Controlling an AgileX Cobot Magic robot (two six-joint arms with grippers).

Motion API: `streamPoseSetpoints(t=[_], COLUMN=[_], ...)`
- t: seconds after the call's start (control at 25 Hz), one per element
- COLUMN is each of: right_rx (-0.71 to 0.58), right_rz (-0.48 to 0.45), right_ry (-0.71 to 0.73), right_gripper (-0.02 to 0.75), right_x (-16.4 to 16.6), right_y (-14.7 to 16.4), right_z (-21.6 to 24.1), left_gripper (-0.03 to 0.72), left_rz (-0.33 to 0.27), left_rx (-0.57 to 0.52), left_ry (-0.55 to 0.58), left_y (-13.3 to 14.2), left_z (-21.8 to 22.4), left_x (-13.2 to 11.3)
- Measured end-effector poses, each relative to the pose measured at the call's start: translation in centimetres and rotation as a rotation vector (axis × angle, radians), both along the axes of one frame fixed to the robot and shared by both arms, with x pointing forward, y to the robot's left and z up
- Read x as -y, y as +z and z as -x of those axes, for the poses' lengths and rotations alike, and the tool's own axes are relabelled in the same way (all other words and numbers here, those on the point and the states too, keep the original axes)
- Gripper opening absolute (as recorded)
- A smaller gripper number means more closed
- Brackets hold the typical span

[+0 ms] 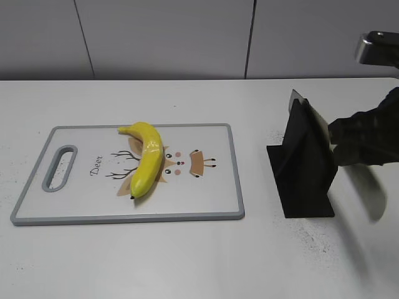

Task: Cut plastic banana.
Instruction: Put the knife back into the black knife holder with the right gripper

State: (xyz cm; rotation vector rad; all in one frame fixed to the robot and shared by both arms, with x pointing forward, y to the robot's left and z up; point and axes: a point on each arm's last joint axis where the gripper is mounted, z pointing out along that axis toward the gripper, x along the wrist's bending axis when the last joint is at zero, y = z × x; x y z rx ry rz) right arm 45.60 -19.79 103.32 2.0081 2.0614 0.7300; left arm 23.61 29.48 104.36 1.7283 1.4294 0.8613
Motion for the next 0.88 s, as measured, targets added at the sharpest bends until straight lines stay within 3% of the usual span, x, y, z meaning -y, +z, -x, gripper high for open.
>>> streamPoseSetpoints(t=[0.08, 0.16, 0.56, 0.88], right_rx=[-0.003, 0.001, 0.134, 0.281], right_rz=[-0.014, -0.037, -0.083, 0.011], right_ry=[0.015, 0.021, 0.061, 0.299], right_gripper=[0.5, 0.6, 0.613, 0.594], right_x=[-0.2, -0.3, 0.1, 2.4], right_y=[0.0, 0.2, 3.8, 6.5], right_z=[0.1, 0.2, 1.2, 7.0], left_gripper=[0.534, 0.534, 0.534, 0.534], left_rz=[0.0, 0.0, 0.0, 0.0], left_rx=[0.0, 0.0, 0.0, 0.0], left_ry=[0.0, 0.0, 0.0, 0.0], left_y=[0.0, 0.0, 0.0, 0.0], left_z=[0.0, 0.0, 0.0, 0.0], left_x=[0.0, 0.0, 0.0, 0.0])
